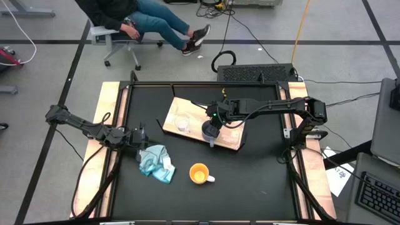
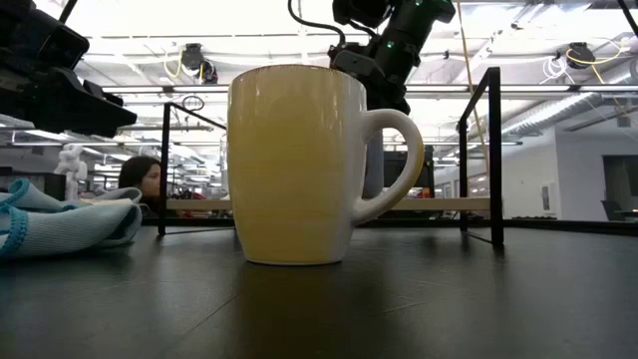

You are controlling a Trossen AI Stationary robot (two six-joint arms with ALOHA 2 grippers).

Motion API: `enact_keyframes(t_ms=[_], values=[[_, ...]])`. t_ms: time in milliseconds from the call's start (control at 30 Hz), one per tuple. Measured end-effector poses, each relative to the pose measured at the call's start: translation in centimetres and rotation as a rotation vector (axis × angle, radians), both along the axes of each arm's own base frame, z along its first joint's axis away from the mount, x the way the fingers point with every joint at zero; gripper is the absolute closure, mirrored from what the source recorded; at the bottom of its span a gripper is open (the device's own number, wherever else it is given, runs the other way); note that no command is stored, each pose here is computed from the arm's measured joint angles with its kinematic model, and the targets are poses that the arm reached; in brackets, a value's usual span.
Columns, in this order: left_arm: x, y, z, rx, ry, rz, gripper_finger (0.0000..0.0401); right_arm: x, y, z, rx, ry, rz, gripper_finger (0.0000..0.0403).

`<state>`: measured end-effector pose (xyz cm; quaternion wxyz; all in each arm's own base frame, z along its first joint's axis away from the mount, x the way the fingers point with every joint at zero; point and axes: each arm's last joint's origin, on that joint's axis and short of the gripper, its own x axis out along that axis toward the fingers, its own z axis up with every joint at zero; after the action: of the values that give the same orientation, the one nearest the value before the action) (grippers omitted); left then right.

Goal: Stack small to large cups/mugs on shelf
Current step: Put the gray mug on the shelf, then put the yellow mug on the shelf

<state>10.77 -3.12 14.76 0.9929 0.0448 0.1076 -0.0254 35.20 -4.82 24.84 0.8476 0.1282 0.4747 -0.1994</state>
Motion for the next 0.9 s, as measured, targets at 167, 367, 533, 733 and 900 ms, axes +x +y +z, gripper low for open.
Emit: enact_keyframes(t_ms=[167, 367, 533, 733, 900], values=[[0.0, 0.0, 0.0, 0.0, 0.0, 0.0, 0.0398, 0.0, 0.0, 0.0, -0.003, 0.0, 0.012, 0.0298], [0.0, 0.0, 0.0, 0.0, 0.0, 0.0, 0.0398, 0.0, 0.1, 0.0, 0.007, 0.001, 0.034, 0.0298], [0.0, 0.0, 0.0, -0.001, 0.0, 0.001, 0.0398, 0.0, 0.1, 0.1, 0.019, -0.003, 0.045, 0.0286], [0.0, 0.0, 0.0, -0.004, 0.002, 0.002, 0.0398, -0.4, 0.1, 1.1, 0.015, -0.034, 0.044, 0.0255], [0.1, 0.0, -0.3, 0.003, 0.032, 0.003, 0.0398, -1.2, 0.2, 2.6, 0.011, -0.078, 0.042, 0.0236]])
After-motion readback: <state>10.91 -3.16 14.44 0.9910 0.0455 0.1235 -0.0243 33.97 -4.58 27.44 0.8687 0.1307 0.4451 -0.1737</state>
